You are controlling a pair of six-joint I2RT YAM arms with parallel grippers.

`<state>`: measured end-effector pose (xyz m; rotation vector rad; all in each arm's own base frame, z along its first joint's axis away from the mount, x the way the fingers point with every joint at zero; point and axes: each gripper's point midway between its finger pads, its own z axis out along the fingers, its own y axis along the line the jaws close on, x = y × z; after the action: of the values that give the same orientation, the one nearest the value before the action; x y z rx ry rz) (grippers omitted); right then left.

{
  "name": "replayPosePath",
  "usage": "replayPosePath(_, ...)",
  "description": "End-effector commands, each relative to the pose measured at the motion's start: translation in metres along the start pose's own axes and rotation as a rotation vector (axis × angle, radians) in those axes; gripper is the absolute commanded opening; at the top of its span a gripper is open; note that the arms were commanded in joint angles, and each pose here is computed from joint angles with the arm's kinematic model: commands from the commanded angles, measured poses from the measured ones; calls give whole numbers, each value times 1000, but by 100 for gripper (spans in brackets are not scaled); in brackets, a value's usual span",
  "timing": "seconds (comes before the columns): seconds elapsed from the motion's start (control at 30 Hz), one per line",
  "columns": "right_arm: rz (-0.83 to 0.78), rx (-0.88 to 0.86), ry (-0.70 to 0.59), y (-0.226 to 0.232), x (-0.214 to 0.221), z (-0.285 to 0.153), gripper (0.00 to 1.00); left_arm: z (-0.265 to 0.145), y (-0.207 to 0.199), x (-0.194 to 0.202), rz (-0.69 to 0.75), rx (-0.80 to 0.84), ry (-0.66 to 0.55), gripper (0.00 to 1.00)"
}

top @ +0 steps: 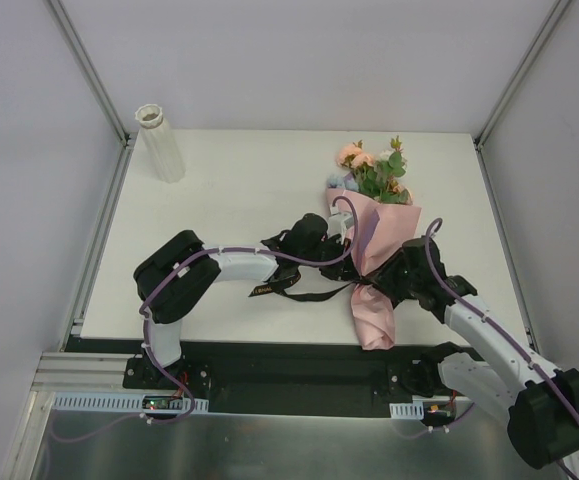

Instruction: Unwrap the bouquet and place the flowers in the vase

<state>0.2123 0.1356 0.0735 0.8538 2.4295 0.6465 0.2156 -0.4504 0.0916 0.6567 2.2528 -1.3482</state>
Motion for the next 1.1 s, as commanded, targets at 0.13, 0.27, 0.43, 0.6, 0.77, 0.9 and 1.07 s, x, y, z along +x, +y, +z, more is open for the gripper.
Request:
replayPosePath(0.13, 13, -80, 11, 17, -5, 6, 35, -10, -29, -12, 64, 94, -39, 0)
replayPosePath(0.27, 7, -71, 29, 12, 0, 3, 19, -9, -22, -12, 56, 59, -47, 0)
replayPosePath(0.43, -21, -5, 7, -7, -1, -5, 6, -14, 4, -14, 38, -87, -76, 0)
replayPosePath(0.6, -20, 33, -20, -24, -3, -5, 4, -23, 28, -15, 13, -184, -105, 0)
replayPosePath(0.77, -70, 26, -26, -25, -8, -6, 4, -29, 22, -9, 23, -152, -89, 0)
replayPosePath(0.9, -163, 0, -44, -22, -16, -11, 4, -36, 11, -13, 68, -119, -93, 0)
replayPosePath(1.07, -236, -94, -80, 2, -32, -28, 1, -34, 16, -11, 56, -136, -88, 0)
